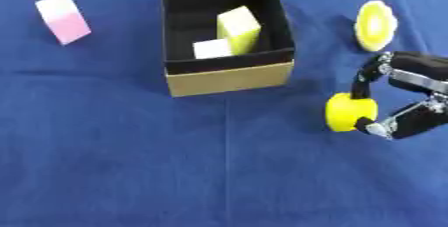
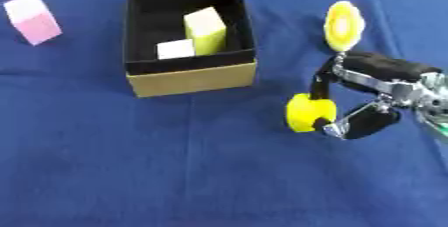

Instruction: Pick up objects on the table and place them in the box.

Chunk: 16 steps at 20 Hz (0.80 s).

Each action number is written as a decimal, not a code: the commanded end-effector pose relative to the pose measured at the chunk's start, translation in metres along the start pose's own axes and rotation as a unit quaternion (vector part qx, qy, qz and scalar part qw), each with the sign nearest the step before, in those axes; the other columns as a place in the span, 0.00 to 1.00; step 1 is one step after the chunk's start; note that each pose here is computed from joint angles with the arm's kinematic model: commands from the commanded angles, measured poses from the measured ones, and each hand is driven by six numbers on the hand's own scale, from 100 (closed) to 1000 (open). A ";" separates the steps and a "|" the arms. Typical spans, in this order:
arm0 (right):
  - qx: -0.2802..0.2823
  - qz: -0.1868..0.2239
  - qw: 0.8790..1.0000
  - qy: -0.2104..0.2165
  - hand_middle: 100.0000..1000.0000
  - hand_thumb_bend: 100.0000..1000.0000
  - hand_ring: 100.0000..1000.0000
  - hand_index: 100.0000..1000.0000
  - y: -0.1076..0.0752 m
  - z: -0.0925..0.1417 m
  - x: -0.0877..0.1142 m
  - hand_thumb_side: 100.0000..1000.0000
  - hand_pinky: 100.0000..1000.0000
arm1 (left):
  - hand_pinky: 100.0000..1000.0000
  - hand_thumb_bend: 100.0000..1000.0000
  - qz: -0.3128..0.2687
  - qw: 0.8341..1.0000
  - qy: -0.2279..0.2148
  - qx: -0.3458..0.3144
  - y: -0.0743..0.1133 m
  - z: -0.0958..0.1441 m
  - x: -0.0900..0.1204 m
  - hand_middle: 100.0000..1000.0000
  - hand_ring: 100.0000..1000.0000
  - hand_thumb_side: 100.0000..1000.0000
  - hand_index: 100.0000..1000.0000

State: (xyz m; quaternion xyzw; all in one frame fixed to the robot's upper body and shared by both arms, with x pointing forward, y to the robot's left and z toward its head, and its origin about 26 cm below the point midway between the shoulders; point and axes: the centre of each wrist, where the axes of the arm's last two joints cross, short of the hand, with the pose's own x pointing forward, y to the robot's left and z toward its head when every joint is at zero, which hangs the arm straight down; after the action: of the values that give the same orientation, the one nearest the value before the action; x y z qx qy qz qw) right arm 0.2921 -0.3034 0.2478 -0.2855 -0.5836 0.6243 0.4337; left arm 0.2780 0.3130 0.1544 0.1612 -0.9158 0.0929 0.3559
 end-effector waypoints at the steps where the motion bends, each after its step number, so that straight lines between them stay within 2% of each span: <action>1: -0.024 0.009 1.000 -0.011 0.42 0.24 0.69 0.53 -0.016 0.007 0.003 0.01 0.74 | 0.75 0.09 0.000 1.000 -0.014 -0.004 0.002 -0.004 0.007 0.47 0.52 0.61 0.79; 5: -0.052 0.015 0.998 -0.018 0.43 0.26 0.69 0.55 -0.027 0.010 0.002 0.00 0.75 | 0.75 0.09 -0.003 1.000 -0.015 -0.003 0.003 -0.004 0.006 0.47 0.52 0.61 0.79; 9: -0.078 0.038 0.996 -0.025 0.46 0.35 0.69 0.58 -0.044 0.016 0.002 0.05 0.76 | 0.75 0.08 -0.005 1.000 -0.015 -0.002 0.004 -0.004 0.007 0.47 0.52 0.61 0.79; 16: -0.147 0.076 0.986 -0.039 0.46 0.33 0.69 0.58 -0.084 0.021 0.016 0.06 0.77 | 0.75 0.09 -0.009 1.000 -0.018 -0.008 0.004 -0.006 0.007 0.47 0.52 0.61 0.79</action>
State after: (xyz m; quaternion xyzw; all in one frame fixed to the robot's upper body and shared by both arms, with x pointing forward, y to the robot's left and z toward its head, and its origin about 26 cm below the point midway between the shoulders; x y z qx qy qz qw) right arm 0.2906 -0.3031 0.3194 -0.3453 -0.6616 0.5765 0.3327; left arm 0.2776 0.3137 0.1541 0.1625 -0.9155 0.0919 0.3564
